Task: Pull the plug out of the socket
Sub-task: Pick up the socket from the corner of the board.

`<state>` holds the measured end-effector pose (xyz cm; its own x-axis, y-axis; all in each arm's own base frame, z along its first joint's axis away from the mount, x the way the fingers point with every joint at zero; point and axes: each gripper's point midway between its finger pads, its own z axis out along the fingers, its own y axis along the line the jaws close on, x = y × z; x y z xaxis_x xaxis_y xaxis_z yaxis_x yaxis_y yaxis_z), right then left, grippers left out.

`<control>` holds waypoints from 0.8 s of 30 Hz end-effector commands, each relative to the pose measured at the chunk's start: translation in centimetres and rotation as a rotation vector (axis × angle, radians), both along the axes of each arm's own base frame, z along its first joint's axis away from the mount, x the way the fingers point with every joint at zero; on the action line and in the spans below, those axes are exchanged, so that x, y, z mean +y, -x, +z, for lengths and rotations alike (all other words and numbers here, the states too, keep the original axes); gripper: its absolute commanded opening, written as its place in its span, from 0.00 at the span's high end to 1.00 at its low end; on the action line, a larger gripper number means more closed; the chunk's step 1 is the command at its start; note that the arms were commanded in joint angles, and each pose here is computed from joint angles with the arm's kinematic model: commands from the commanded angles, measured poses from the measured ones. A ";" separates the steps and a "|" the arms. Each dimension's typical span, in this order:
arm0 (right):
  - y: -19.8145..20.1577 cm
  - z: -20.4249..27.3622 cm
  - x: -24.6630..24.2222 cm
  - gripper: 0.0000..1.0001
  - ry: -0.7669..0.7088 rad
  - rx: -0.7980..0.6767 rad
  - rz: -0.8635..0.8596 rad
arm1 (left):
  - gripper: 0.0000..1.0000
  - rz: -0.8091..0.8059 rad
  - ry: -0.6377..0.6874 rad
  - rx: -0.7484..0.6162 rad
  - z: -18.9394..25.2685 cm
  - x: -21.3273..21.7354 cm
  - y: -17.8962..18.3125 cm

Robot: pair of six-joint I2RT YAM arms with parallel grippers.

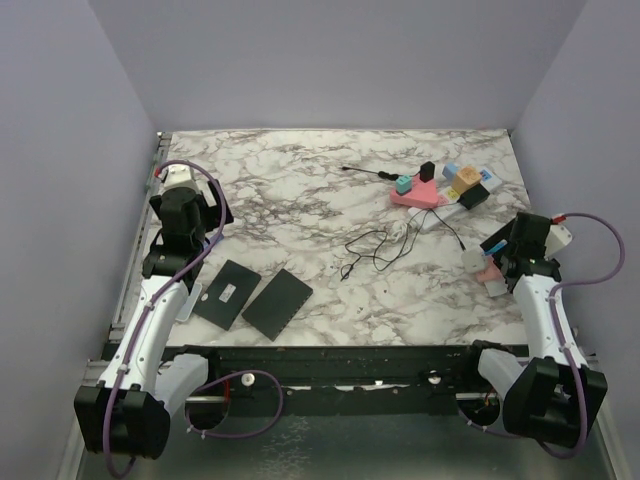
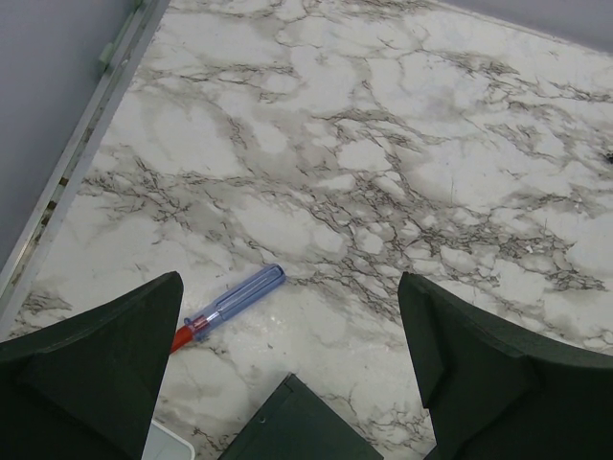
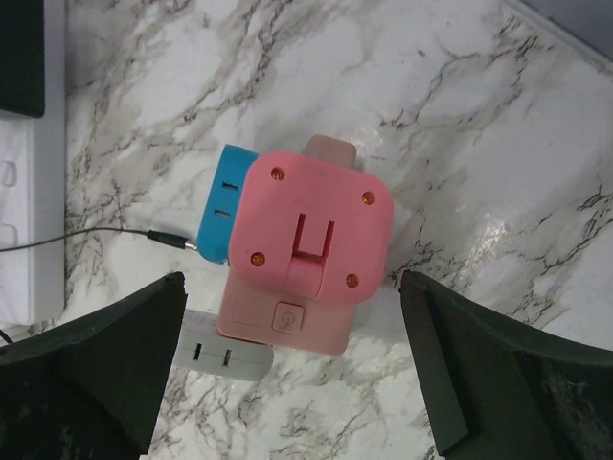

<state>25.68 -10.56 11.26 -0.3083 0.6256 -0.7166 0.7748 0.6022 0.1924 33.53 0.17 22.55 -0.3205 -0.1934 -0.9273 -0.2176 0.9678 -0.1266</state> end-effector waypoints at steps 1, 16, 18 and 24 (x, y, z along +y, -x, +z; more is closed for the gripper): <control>0.7 -2.3 1.6 0.00 -0.108 0.038 0.017 | 0.01 -0.014 -0.013 0.012 -0.4 -0.2 0.4; 0.1 -3.9 1.8 0.12 -0.142 0.024 -0.008 | 0.01 -0.025 -0.013 0.024 -0.8 -0.5 0.3; 0.0 -4.1 1.7 0.17 -0.138 0.019 -0.007 | 0.01 -0.024 -0.014 0.027 -0.9 -0.4 0.2; -0.1 -4.1 1.7 0.37 -0.123 0.007 0.012 | 0.01 -0.029 -0.012 0.033 -1.1 -0.6 0.1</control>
